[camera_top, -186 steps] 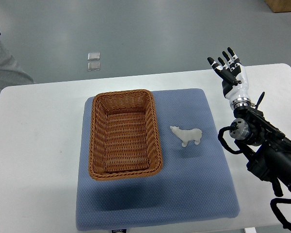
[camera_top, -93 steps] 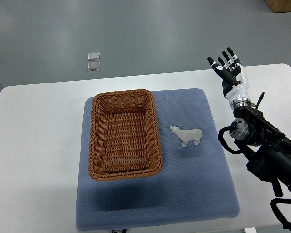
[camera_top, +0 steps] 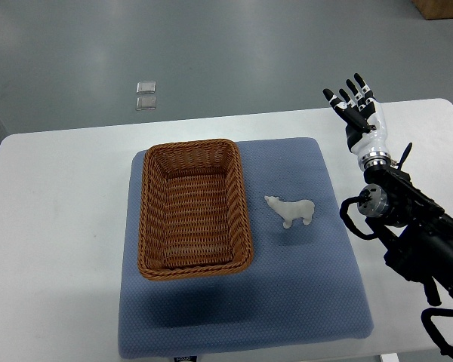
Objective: Place white bear in brown basket with right hand
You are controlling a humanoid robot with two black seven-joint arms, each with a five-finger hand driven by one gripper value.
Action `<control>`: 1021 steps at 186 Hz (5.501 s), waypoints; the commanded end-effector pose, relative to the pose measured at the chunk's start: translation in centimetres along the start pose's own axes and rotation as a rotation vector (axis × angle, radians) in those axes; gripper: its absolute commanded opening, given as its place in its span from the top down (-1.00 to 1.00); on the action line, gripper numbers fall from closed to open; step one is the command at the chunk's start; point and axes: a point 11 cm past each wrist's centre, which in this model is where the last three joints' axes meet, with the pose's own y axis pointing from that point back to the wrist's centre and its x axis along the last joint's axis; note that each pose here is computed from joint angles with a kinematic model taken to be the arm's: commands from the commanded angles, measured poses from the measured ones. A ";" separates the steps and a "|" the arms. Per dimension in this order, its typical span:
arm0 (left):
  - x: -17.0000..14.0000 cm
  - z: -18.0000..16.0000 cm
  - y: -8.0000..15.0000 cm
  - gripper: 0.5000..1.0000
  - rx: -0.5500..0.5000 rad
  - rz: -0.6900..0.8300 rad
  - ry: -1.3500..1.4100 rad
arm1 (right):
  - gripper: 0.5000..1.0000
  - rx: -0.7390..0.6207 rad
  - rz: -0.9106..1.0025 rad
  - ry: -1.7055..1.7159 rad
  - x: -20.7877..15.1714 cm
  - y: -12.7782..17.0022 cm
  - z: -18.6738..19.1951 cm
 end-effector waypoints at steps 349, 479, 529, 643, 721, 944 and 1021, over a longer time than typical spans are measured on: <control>0.0 0.6 0.1 -1.00 -0.010 0.000 -0.006 | -0.68 0.035 -0.856 1.119 -7.0 0.5 -6.5; 0.0 0.7 0.1 -1.00 -0.010 0.000 -0.004 | -0.67 -0.067 -1.418 1.778 -6.2 4.1 -7.8; 0.0 0.7 0.1 -1.00 -0.010 0.000 -0.004 | -0.67 -0.033 -1.589 1.668 -8.9 7.3 -7.5; 0.0 0.7 0.1 -1.00 -0.011 0.000 -0.003 | -0.63 -0.167 -1.420 1.639 -4.9 7.3 -3.0; 0.0 0.7 0.1 -1.00 -0.011 0.001 -0.003 | -0.60 -0.221 -1.370 1.646 -4.3 7.2 -1.2; 0.0 0.7 0.1 -1.00 -0.011 0.000 -0.003 | 0.84 -0.257 -1.338 1.658 -3.9 7.1 -0.1; 0.0 0.7 0.1 -1.00 -0.011 0.000 -0.003 | 0.95 -0.176 -1.282 1.682 -5.9 4.7 -3.7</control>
